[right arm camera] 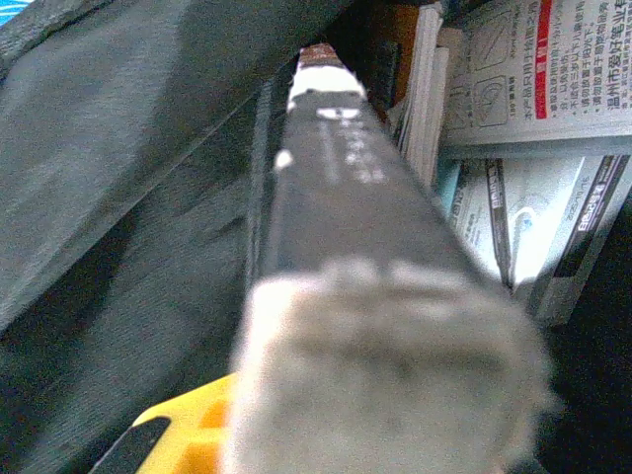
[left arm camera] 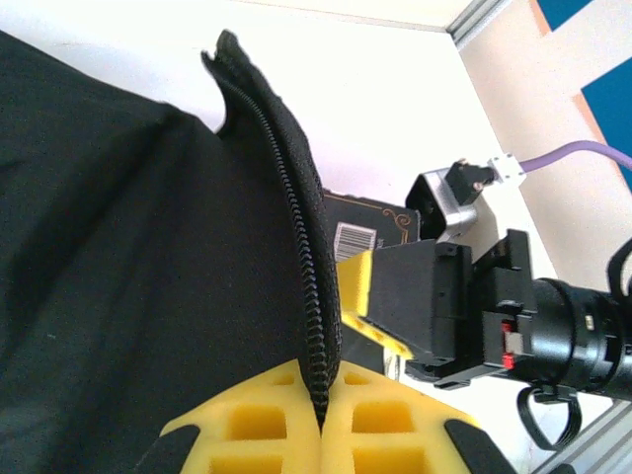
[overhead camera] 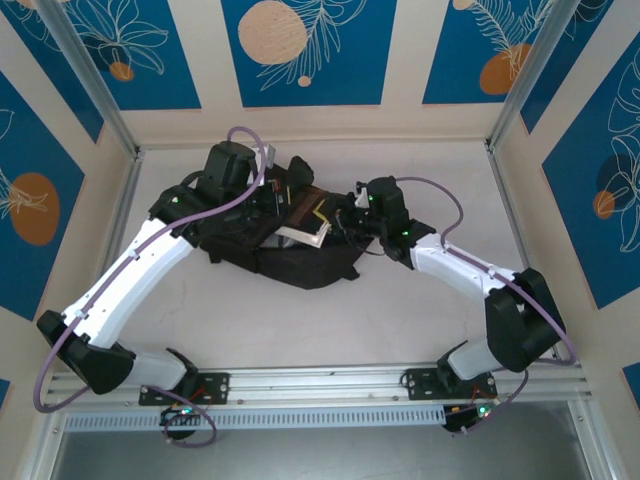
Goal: Pack the student bag
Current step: Place the book in the student bag.
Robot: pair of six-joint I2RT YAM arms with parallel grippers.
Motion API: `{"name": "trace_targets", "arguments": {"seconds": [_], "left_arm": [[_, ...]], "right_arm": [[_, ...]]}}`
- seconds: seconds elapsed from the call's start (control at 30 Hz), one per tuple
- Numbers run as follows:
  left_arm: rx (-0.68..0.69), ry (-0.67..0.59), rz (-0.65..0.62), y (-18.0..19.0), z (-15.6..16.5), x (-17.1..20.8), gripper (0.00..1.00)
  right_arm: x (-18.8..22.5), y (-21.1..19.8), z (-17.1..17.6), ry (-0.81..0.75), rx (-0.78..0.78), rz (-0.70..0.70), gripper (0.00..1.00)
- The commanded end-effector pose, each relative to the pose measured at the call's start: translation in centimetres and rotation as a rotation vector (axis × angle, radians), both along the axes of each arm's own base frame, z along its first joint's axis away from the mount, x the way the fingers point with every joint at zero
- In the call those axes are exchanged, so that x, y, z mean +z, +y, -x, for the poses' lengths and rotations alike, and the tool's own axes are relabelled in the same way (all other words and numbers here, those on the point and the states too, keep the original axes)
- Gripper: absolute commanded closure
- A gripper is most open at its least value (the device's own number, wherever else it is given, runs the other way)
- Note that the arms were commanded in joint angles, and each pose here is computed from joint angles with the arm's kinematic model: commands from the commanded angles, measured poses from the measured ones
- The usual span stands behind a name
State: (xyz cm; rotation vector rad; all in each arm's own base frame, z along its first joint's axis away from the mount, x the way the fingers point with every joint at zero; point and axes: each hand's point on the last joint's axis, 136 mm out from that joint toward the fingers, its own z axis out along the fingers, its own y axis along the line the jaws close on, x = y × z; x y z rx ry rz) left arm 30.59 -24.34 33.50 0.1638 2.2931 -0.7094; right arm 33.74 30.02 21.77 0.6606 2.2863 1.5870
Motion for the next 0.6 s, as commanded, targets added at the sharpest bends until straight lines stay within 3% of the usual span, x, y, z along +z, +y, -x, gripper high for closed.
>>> {"name": "trace_targets", "arguments": {"seconds": [0.0, 0.37, 0.57], "left_arm": [[0.001, -0.207, 0.103, 0.9, 0.7, 7.8, 1.0], [0.034, -0.296, 0.128, 1.8, 0.5, 10.8, 1.0], [-0.064, -0.168, 0.155, -1.0, 0.6, 8.0, 1.0]], "right_arm": [[1.9, 0.6, -0.6, -0.086, 0.004, -0.025, 1.0], [-2.4, -0.2, -0.4, -0.031, -0.008, 0.079, 1.0], [-1.4, 2.3, -1.5, -0.079, 0.024, 0.045, 1.0]]}}
